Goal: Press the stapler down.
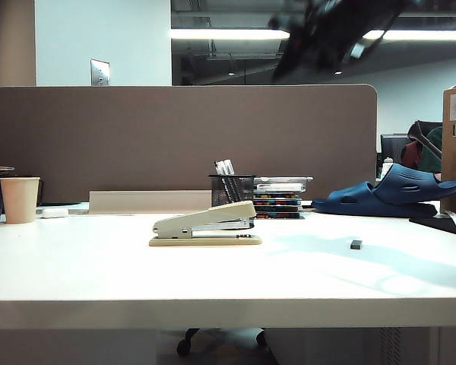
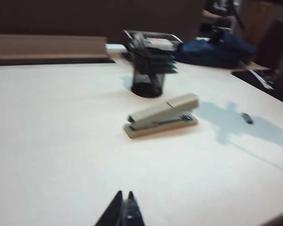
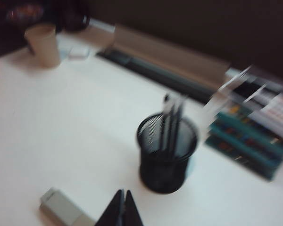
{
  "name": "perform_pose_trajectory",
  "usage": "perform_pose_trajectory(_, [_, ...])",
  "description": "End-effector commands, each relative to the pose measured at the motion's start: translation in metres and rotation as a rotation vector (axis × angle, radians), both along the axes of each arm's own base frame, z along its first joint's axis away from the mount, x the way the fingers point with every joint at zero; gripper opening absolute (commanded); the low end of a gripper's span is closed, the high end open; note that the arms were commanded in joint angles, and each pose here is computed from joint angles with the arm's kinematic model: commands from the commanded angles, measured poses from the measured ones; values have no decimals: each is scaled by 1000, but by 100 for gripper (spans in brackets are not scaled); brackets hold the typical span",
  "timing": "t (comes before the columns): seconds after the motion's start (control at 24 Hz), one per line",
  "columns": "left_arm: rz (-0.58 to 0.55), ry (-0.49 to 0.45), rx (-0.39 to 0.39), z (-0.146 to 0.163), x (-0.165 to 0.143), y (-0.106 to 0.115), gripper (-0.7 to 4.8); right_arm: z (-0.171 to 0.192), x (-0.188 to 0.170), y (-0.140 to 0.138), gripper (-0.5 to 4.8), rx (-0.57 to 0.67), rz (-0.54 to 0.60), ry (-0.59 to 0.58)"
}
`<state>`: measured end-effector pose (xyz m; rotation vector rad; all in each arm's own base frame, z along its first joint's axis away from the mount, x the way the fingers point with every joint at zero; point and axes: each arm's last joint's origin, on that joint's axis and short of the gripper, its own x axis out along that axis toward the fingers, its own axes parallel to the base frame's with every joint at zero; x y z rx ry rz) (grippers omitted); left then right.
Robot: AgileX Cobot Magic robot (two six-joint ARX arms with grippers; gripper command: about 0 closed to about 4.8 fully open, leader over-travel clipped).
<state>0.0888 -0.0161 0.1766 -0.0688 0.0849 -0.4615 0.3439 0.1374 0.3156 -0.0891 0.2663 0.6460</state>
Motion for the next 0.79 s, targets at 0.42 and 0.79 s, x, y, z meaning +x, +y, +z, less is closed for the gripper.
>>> perform_pose_trajectory(0.42, [260,-113,3,11,2,7,-5,97,-111,-118,-9,-51,-385,-245])
perform_pose_trajectory(0.79, [344,-138,54,12,3,10,-5,35,-206,-145,-9,21,-557,-254])
